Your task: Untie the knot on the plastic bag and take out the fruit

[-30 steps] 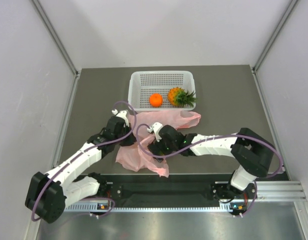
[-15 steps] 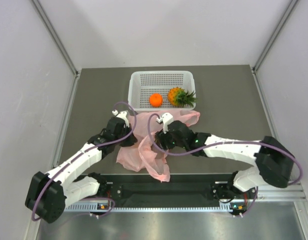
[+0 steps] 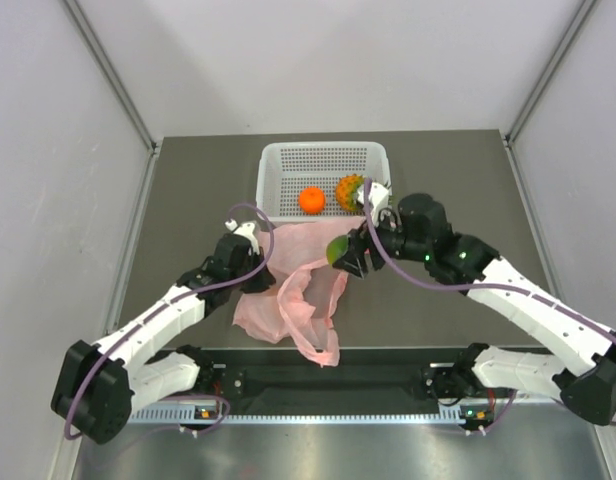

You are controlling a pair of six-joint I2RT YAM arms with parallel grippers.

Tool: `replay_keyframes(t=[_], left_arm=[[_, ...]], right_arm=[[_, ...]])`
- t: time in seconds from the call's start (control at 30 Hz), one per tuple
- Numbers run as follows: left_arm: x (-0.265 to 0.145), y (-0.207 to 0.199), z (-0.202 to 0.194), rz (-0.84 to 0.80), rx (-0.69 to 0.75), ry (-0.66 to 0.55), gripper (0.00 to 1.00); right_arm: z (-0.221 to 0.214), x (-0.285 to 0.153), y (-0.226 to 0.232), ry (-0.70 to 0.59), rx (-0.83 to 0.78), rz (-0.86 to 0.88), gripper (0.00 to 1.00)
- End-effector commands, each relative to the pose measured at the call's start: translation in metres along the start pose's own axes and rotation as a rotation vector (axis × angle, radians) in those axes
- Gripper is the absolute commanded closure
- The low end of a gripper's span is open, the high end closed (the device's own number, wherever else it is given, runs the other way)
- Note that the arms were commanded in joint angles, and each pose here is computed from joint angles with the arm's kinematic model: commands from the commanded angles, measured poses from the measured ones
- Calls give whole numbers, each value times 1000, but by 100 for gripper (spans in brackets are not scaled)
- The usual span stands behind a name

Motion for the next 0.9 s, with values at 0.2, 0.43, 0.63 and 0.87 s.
replay_keyframes(t=[0.2, 0.43, 0.63, 0.87], left_arm=[[-1, -17, 6, -70, 17, 0, 100], [-9, -24, 10, -93, 41, -3, 100], [-16, -28, 12, -113, 48, -8, 100], [-18, -30, 14, -116, 53, -18, 100]], right_arm=[[105, 63, -120, -51, -87, -318, 100], [67, 164, -208, 119, -37, -528, 100], [38, 203, -221, 193, -29, -520, 100], [6, 206, -220, 271, 0, -513, 46]])
Point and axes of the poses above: each gripper's point midway between its finger pads, its own x axis out along the fingers, its own y axis along the line the jaws close on, z = x × y, the point moved 1 cm from there along -x, back along the fingers, and after that the axes turned 14 degrees about -x, right-handed, at the moved point
